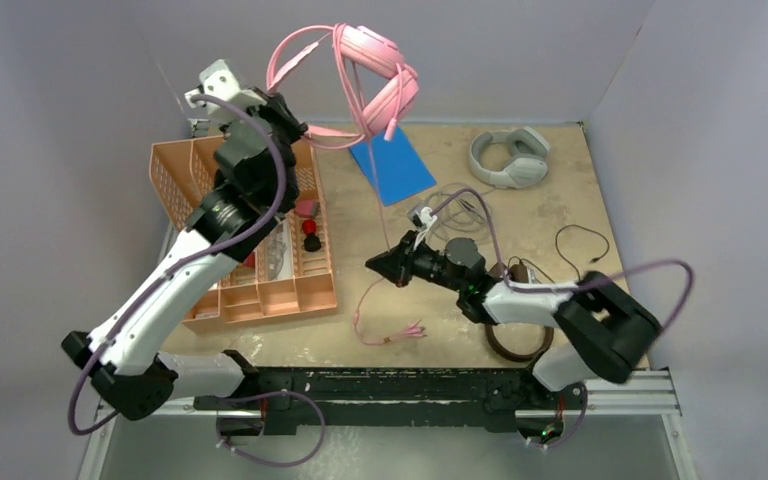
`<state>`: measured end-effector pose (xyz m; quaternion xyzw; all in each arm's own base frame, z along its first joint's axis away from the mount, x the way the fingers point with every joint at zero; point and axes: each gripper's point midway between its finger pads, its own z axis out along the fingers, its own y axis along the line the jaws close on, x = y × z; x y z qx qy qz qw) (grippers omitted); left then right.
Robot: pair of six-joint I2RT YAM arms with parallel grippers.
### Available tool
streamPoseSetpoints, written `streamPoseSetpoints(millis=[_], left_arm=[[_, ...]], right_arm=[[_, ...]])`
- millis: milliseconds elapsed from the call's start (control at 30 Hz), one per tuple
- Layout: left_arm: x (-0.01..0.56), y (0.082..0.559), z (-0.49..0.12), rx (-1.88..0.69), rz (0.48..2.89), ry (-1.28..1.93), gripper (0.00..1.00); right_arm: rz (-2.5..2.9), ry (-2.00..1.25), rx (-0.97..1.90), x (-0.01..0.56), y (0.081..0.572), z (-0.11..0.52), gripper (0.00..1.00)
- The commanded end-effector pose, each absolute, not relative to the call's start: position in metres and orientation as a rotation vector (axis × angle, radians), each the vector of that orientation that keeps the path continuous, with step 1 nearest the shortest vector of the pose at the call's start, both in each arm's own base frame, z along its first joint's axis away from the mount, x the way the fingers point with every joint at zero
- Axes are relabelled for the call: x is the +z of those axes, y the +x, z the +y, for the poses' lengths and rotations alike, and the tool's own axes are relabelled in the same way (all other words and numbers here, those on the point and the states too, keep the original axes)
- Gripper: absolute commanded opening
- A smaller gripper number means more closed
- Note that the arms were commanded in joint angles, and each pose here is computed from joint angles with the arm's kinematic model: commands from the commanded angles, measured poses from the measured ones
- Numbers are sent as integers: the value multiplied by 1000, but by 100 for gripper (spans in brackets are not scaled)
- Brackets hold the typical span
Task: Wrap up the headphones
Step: Wrap the headphones cable around the headphones.
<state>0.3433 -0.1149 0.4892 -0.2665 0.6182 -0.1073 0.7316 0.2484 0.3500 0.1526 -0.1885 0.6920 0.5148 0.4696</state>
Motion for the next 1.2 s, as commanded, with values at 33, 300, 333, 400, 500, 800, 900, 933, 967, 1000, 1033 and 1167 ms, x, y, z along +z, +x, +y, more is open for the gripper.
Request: streamPoseSetpoints(millis=[33, 300, 333, 400, 500, 800, 900, 933, 967, 1000, 1033, 1167], left_arm=[[535, 351, -96, -339, 1065, -850, 0], [485, 373, -101, -46, 1194, -736, 0], [476, 374, -101, -3, 1222, -705, 0], [453, 374, -102, 76, 1290, -633, 0], [419, 372, -102, 156, 1385, -547, 0], [357, 351, -129, 223, 1662, -202, 0], [346, 341, -129, 223, 1728, -111, 0], [343, 337, -127, 226, 1746, -91, 0], [340, 332, -127, 217, 1764, -69, 0], [337, 328, -127, 205, 1780, -48, 0], [336, 325, -129, 174, 1791, -20, 0], [332, 309, -152, -2, 1842, 123, 0]], right_arm=[[1904, -749, 1206, 143, 182, 335, 0], [1859, -827, 1009, 216, 161, 298, 0], [1852, -833, 974, 228, 162, 292, 0], [1820, -844, 904, 256, 165, 281, 0], [1765, -839, 804, 300, 175, 269, 0], [1753, -903, 360, 356, 232, 248, 0], [1739, -905, 223, 362, 249, 240, 0], [1724, -909, 161, 365, 256, 235, 1], [1718, -911, 119, 366, 260, 232, 3], [1714, -915, 104, 366, 263, 233, 5], [1697, -913, 82, 367, 268, 234, 6], [1612, -902, 26, 375, 284, 242, 7]])
